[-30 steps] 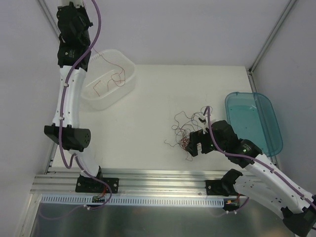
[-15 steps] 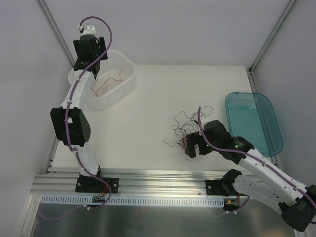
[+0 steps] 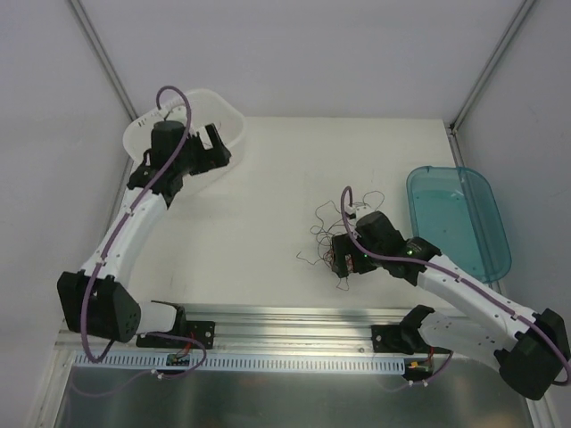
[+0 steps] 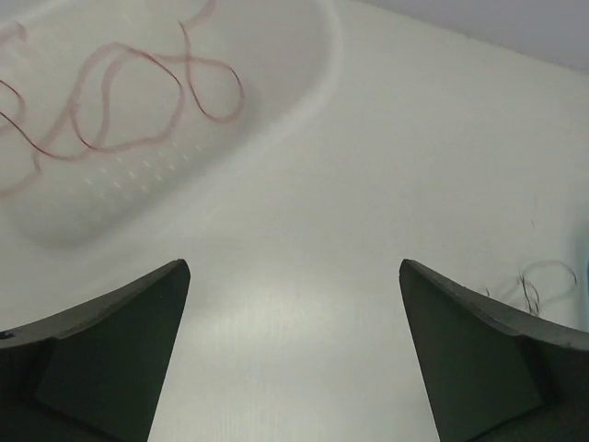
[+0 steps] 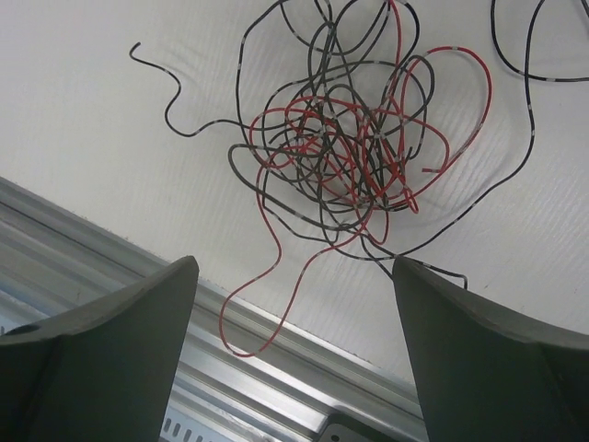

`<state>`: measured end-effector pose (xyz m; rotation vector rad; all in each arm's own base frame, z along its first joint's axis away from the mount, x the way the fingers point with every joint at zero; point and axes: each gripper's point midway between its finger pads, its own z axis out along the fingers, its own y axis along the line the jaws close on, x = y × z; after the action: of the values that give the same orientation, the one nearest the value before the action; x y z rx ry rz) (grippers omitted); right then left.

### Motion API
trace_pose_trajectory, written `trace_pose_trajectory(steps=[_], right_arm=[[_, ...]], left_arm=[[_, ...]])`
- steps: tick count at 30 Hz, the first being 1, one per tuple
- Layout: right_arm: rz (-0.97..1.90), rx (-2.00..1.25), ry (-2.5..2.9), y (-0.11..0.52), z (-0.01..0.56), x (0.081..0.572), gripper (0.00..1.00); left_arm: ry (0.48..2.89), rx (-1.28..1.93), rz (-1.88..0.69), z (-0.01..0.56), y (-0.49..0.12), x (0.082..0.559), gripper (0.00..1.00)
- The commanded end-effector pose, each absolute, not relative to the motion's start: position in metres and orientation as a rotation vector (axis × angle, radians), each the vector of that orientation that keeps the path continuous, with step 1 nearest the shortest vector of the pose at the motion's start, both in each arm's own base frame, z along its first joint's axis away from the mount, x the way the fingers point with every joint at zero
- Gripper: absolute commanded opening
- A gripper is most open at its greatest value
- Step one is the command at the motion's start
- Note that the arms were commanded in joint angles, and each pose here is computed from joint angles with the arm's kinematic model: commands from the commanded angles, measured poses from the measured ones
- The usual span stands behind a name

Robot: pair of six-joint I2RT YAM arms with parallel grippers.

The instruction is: Untangle the cables

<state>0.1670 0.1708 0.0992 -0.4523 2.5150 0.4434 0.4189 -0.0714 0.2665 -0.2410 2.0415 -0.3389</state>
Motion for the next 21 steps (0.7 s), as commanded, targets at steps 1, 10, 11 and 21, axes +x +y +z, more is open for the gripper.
trace_pose_trajectory(steps=[1, 10, 11, 21], right_arm=[[0.444, -0.378, 2.466, 0.179, 0.108, 0.183, 0.9], [0.271, -0.275, 2.424, 0.157, 0.104, 0.202, 0.72], [0.264, -0.274, 2.423, 0.156, 0.103, 0.204, 0.71], [0.292, -0.237, 2.483, 0.16, 0.074, 0.219, 0.55]], left_arm=[[2.198, -0.22, -0.573, 0.221, -0.137, 0.351, 0.99], [2.49, 0.018, -0.709, 0.112, -0.214, 0.198, 0.99], [2.501, -0.023, -0.726, 0.109, -0.216, 0.191, 0.99], [2.481, 0.029, -0.73, 0.105, -0.239, 0.158, 0.99]])
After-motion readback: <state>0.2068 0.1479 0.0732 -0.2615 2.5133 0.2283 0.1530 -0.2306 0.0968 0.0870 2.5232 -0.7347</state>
